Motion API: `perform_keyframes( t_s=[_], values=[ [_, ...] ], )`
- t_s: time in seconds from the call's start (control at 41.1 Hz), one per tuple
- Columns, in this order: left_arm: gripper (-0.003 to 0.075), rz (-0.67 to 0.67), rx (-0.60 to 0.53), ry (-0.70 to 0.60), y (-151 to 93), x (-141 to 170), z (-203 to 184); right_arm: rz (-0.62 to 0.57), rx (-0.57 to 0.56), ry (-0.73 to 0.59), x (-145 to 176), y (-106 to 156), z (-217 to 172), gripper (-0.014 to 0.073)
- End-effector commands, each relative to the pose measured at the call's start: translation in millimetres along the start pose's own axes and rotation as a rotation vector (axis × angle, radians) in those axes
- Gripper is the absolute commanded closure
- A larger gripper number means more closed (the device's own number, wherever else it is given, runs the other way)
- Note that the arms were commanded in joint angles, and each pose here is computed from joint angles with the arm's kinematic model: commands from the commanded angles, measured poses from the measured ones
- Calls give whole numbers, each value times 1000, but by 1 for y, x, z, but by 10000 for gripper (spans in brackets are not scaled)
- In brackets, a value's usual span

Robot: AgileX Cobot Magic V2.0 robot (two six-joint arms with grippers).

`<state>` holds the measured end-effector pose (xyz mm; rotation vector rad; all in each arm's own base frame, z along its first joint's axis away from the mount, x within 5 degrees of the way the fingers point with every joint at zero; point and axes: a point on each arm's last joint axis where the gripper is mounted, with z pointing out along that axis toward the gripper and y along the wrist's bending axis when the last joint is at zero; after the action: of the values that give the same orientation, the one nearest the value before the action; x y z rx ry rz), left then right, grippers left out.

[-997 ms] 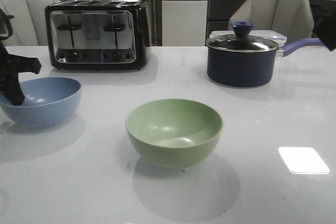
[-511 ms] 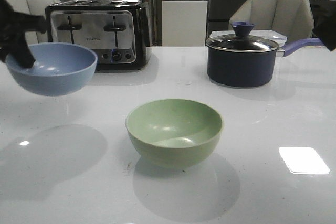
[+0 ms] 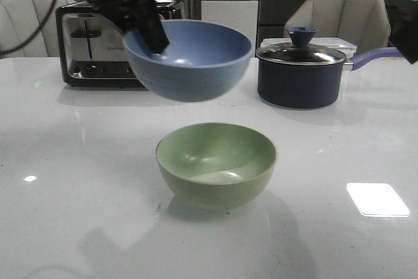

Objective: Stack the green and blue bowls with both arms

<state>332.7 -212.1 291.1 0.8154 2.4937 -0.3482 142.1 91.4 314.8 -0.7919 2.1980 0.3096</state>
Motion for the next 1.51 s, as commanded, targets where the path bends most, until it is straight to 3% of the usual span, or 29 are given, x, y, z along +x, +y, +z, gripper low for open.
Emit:
perform_keyframes(
  t_s=[0.0,0.535,0.851,0.997,1.192,1.484],
  values=[
    [627,32,22,-101,-18,-14,-13,-6,20,-92,-12,-2,-7,221],
    [615,-12,68,54,-19,-1,57,-6,20,-92,-12,-2,-7,221],
    [309,-30,91,63,-21,-1,56,-6,20,-92,-12,-2,-7,221],
    [307,0,76,10,-24,-8,23,-6,20,-92,-12,-2,-7,221],
    [319,41,56,-110,-30,-7,-48,-6,20,-92,-12,-2,-7,221],
    [319,114,-31,-270,-34,51,-140,-6,20,-93,-12,-2,-7,221]
  ],
)
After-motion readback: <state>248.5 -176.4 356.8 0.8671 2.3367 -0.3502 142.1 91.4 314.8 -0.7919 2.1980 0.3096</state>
